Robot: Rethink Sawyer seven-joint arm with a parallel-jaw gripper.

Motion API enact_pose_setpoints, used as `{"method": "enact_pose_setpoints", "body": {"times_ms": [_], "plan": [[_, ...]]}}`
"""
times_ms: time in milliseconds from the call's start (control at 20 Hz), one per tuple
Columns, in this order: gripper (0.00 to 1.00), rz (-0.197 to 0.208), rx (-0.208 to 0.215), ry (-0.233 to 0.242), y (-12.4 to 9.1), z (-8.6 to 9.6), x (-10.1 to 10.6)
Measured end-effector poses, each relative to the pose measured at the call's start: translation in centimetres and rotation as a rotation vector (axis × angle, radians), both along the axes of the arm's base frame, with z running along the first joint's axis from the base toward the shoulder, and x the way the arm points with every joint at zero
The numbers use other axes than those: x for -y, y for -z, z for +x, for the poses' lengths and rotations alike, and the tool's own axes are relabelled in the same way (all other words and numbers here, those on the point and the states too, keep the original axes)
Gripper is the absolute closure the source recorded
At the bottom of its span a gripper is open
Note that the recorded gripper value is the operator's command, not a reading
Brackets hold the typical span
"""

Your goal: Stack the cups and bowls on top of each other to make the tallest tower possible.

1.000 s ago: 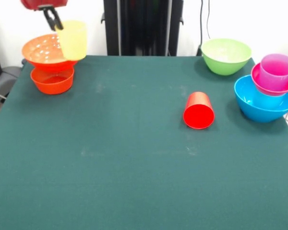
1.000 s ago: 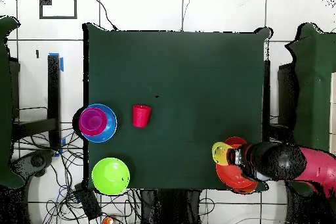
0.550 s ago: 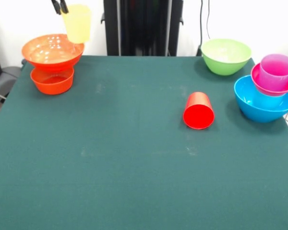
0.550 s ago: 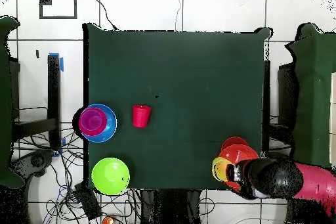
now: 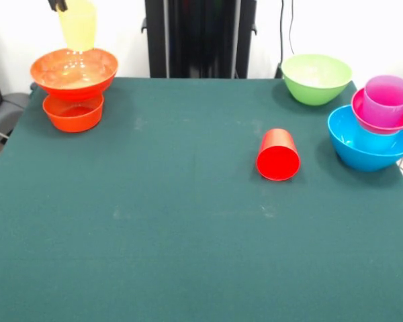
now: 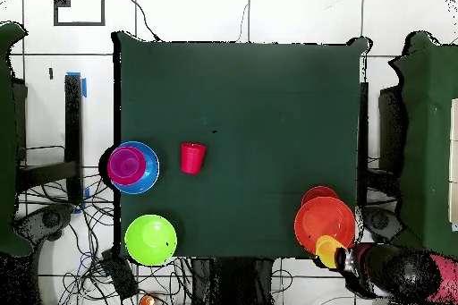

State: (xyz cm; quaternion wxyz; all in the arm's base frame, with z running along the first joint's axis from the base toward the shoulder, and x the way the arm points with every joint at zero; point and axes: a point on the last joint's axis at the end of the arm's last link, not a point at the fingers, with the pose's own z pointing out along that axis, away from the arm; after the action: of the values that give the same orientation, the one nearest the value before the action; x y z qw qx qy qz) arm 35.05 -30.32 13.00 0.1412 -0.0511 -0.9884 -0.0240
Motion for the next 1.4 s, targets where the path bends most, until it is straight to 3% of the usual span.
{"method": "enact_pose_setpoints", "body": {"times_ms": [400,850,1400], "plan": [[1.0,-0.021,0.004,-0.017,1.3,-1.8,1.1],[1.0,0.008,0.071,-0.047,3.0,-0.9,-0.4],[1.0,0.013,0.078,-0.085,3.1,0.4,-1.9]]}}
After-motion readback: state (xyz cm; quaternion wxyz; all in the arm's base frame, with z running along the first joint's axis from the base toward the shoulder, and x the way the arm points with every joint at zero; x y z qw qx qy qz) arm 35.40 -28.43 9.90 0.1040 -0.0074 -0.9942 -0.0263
